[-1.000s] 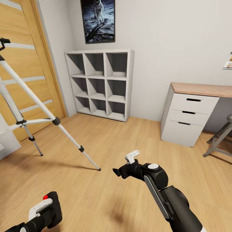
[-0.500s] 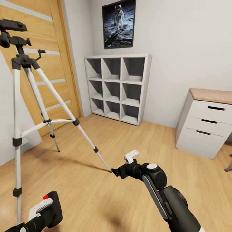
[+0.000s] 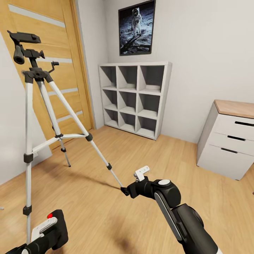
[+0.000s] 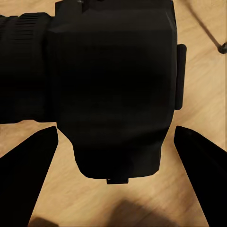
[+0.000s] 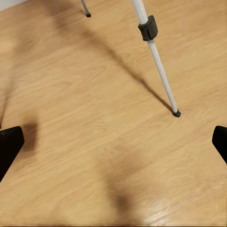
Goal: Attach the digital camera to the camera tripod in the bedroom.
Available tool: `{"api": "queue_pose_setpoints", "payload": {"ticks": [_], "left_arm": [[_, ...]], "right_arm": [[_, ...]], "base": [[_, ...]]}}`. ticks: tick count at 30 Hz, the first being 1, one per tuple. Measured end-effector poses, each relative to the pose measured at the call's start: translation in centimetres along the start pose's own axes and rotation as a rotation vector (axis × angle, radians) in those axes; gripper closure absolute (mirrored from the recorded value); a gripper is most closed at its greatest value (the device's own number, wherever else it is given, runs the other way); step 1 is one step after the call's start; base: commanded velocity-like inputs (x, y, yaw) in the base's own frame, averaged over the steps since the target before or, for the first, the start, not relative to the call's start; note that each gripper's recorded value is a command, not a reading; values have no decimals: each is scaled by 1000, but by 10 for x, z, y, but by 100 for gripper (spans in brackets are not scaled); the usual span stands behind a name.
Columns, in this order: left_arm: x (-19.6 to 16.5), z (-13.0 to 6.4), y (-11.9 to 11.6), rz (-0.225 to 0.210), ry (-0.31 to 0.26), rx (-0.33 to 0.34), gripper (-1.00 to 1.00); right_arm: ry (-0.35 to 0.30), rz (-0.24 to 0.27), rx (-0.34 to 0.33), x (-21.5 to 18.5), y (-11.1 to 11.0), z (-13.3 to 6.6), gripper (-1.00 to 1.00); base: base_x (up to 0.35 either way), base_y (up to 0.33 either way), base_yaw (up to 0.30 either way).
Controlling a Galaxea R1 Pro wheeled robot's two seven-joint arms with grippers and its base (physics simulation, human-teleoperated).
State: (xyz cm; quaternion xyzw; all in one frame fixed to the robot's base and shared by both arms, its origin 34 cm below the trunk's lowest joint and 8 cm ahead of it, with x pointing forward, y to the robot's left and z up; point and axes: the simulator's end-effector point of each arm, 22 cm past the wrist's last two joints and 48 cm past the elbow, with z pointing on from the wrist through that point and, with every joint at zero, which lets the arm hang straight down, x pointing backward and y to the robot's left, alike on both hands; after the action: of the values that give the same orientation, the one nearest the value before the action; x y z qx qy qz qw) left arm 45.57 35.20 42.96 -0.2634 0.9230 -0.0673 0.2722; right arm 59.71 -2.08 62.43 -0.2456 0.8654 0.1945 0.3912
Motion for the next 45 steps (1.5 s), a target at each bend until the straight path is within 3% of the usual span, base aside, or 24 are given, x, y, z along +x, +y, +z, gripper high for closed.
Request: {"api": "queue_pose_setpoints", "payload": {"ticks": [12,28,40,43,45], "left_arm": [[-17,-19,-9,4,-2,-10,100],[-29,-38,-38,34,25,20,100],[-40,-53,-67,97,39,41,100],[-48,-60,-62,88,29,30,100],[-55,-66,-48,58,17,10,100]], "right_arm": [[13,16,-7,-24,5,-12,-100],[12,17,-5,-55,5,-30,-100],[15,15,-5,-76,4,-43,-100],[15,16,-5,-81,3,-46,-100],[16,16,-6,-85,4,-48,-100]], "base": [[0,0,186],[0,0,142],[0,0,5],[0,0,0],[0,0,0]]}}
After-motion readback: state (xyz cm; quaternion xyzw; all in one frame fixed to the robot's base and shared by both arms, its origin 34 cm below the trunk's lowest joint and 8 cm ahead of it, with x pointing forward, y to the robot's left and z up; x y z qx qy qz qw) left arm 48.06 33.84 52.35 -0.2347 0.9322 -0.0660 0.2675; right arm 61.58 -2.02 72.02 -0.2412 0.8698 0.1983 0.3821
